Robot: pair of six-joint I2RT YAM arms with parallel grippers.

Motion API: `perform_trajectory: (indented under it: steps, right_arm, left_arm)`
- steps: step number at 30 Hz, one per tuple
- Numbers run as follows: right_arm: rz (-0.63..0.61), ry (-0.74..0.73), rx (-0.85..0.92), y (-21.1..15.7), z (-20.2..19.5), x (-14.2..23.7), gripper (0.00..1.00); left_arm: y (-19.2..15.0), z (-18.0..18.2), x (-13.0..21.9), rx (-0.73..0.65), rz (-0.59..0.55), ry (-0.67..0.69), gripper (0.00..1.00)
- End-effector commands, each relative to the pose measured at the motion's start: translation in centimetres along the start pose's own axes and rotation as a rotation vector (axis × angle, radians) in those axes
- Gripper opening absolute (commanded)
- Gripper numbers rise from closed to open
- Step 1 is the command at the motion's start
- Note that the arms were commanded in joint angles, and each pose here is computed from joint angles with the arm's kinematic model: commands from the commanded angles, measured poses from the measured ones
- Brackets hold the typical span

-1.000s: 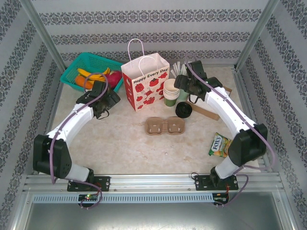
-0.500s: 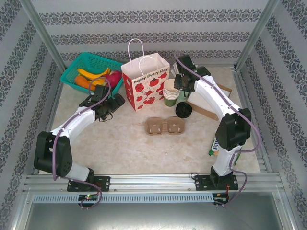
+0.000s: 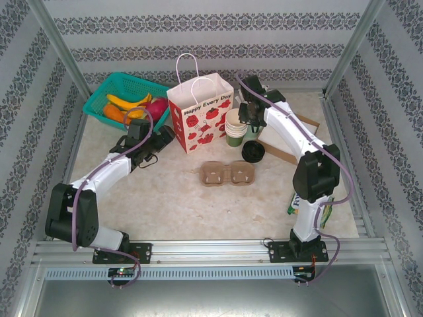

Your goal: Pack the takeout coffee

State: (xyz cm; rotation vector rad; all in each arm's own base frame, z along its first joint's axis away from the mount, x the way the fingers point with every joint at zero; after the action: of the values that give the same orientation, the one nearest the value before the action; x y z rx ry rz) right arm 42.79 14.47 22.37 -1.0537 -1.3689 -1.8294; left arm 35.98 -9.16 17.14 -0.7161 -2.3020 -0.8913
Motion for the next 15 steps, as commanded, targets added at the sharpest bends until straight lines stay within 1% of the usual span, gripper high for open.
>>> perform_trajectory:
  steps: [1, 6, 8, 12, 15]
  right_arm:
    - [0.008, 0.01, 0.019, 0.3, 0.6, 0.0, 0.24]
    - [0.002, 0.013, 0.029, 0.5, 0.8, 0.1, 0.15]
    - [-0.002, 0.01, 0.034, 0.7, 0.8, 0.2, 0.09]
    - [-0.009, 0.048, 0.058, 0.9, 1.3, 0.8, 0.0]
    - [-0.017, 0.093, 0.058, 1.3, 1.6, 1.6, 0.0]
  left_arm:
    - [0.5, -1.1, 0.6, -0.033, -0.036, -0.047, 1.0]
    - [0.6, -1.2, 0.6, -0.039, -0.035, -0.051, 1.0]
    - [0.7, -1.4, 0.7, -0.049, -0.034, -0.055, 1.0]
    - [0.9, -1.7, 1.1, -0.076, -0.032, -0.046, 1.0]
    - [1.2, -2.0, 1.5, -0.101, -0.032, -0.04, 1.0]
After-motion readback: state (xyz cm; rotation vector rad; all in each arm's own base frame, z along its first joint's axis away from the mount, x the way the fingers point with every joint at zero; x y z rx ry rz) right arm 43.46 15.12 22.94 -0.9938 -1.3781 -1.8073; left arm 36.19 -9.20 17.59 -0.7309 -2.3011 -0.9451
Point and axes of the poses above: each hand's point on the last joint's axis, 136 mm out from that joint toward the fingers, its own x axis back along the fingers, its own z axis along the line the jaws close on, y = z × x, the point moved 5 cm from there along x, back along the fingers, and after that the axes turned 2 degrees about -x, right-handed, at the moved point
